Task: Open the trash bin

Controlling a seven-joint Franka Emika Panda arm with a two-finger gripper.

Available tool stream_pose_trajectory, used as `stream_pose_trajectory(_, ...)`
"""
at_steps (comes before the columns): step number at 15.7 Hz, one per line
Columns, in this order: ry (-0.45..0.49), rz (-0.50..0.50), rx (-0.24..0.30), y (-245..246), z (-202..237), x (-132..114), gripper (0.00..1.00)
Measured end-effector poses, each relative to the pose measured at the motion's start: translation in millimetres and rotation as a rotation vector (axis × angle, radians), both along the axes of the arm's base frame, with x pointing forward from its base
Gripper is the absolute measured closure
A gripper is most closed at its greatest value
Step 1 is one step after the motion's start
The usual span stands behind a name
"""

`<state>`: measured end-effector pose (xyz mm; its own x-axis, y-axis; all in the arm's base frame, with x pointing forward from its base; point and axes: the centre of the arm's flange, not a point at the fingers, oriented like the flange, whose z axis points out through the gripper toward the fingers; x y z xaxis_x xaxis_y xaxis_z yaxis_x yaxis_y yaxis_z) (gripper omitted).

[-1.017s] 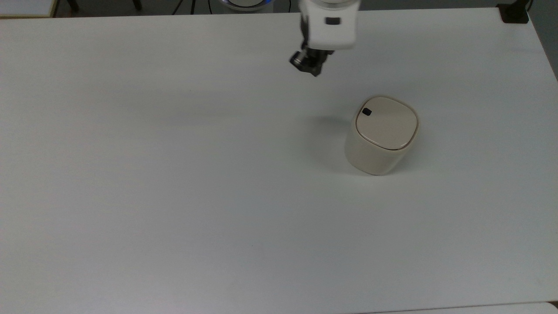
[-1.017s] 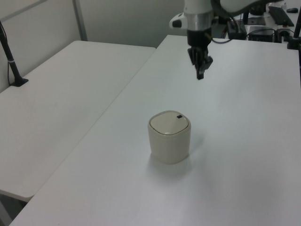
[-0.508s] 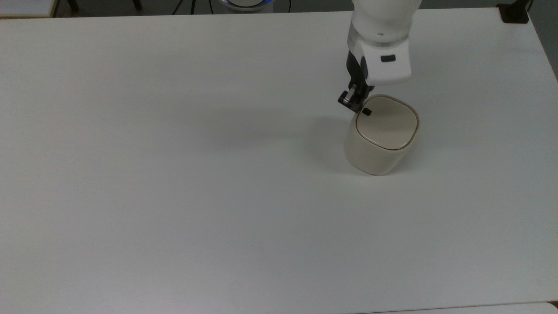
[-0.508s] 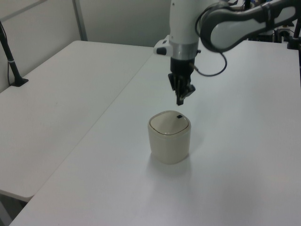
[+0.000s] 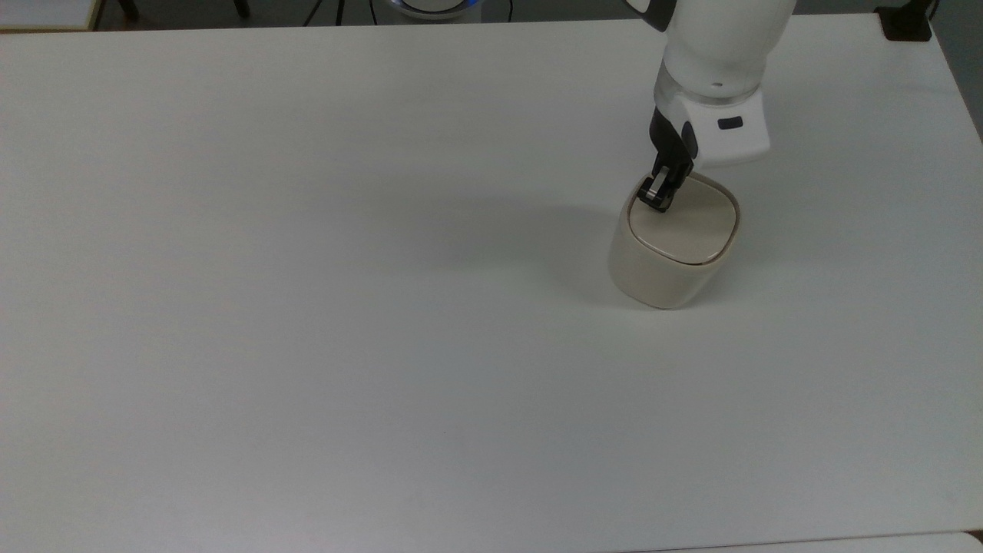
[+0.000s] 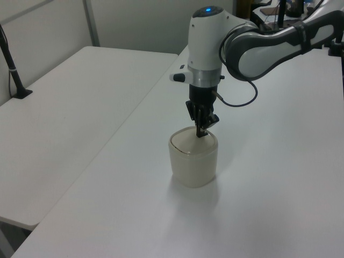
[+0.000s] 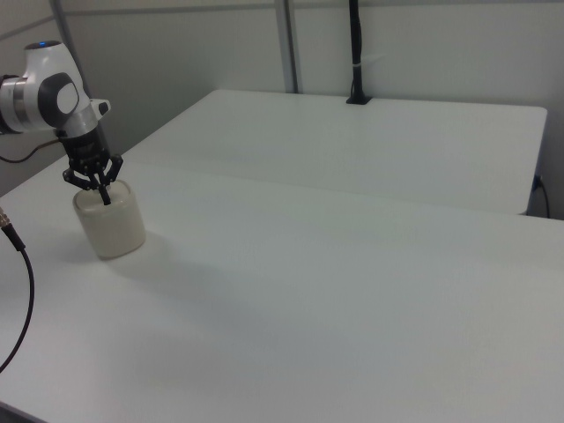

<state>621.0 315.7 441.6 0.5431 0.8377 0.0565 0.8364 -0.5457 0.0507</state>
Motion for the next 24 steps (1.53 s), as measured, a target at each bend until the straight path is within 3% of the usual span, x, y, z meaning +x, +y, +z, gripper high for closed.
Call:
stream_pose_trajectory(7, -0.012, -0.021, 0.013, -6, 25, -3, 0.99)
stream_pose_trajectory(10, 0.027, -0.080, 0.002, -49, 69, -10, 0.98)
stream_pose_trajectory(13, 0.074, -0.188, -0.007, -115, 108, -16, 0.90)
stream_pose_trajectory(21, 0.111, -0.700, 0.019, -287, 185, -51, 0.12)
stream_pose_trajectory(23, 0.118, -0.810, 0.021, -304, 183, -55, 0.00)
stream_pose_trajectory(24, 0.125, -0.868, 0.020, -310, 181, -55, 0.00)
